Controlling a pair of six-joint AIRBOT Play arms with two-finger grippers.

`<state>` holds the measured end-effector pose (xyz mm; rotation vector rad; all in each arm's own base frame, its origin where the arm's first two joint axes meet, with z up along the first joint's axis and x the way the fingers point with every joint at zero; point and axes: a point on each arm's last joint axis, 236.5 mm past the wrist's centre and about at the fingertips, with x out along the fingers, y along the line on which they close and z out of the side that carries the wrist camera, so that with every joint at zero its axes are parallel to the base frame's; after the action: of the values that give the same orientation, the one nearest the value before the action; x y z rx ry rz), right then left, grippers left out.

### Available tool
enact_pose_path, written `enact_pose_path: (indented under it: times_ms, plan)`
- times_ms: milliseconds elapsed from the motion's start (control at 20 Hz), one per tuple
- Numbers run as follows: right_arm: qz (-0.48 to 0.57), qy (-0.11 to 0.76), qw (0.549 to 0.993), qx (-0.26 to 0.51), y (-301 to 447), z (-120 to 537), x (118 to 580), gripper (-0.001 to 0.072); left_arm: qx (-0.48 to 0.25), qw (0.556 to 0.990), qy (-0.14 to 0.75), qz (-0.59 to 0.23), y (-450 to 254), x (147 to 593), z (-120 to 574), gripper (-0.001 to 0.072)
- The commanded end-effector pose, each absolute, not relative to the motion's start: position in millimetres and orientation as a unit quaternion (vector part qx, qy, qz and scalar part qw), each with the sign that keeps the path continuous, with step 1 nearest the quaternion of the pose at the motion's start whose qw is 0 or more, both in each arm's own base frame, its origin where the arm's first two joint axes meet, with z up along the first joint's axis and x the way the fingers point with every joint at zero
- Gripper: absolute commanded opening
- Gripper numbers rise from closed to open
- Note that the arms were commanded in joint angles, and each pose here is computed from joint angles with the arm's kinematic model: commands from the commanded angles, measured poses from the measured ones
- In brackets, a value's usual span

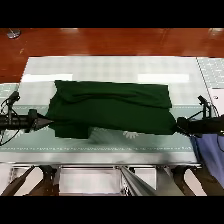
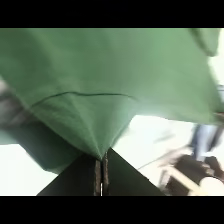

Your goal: Fold the shirts.

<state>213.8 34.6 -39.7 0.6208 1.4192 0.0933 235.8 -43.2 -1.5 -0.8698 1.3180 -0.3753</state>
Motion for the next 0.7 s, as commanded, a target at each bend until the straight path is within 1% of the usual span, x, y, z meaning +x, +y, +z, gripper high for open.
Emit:
enact_pose_path:
  times_ms: [0,100,200,300,400,550,650]
  plan:
    - [0.025,0.614,0.739,0.276,29.4,-25.3,212.9,0.0026,-0.357,0.707,0.604,-0.091,-18.2,225.3,-10.0,0.0028]
    - [0.021,0.595,0.751,0.287,27.2,-26.3,228.2,0.0026,-0.373,0.724,0.574,-0.081,-14.9,246.7,-9.5,0.0027]
    - [0.027,0.576,0.759,0.304,28.4,-30.2,247.6,0.0026,-0.357,0.747,0.555,-0.087,-16.9,267.4,-15.2,0.0027]
    - [0.026,0.553,0.761,0.337,28.9,-36.0,272.0,0.0025,-0.337,0.772,0.534,-0.067,-14.2,294.1,-26.3,0.0027]
    - [0.031,0.543,0.759,0.358,27.6,-41.9,295.4,0.0026,-0.333,0.786,0.519,-0.046,-13.6,323.2,-35.7,0.0028]
    - [0.046,0.544,0.749,0.375,23.9,-47.9,329.0,0.0025,-0.331,0.788,0.516,-0.053,-23.9,368.0,-41.6,0.0028]
    - [0.049,0.548,0.745,0.376,16.2,-52.9,351.8,0.0026,-0.348,0.783,0.513,-0.061,-29.6,401.8,-43.0,0.0028]
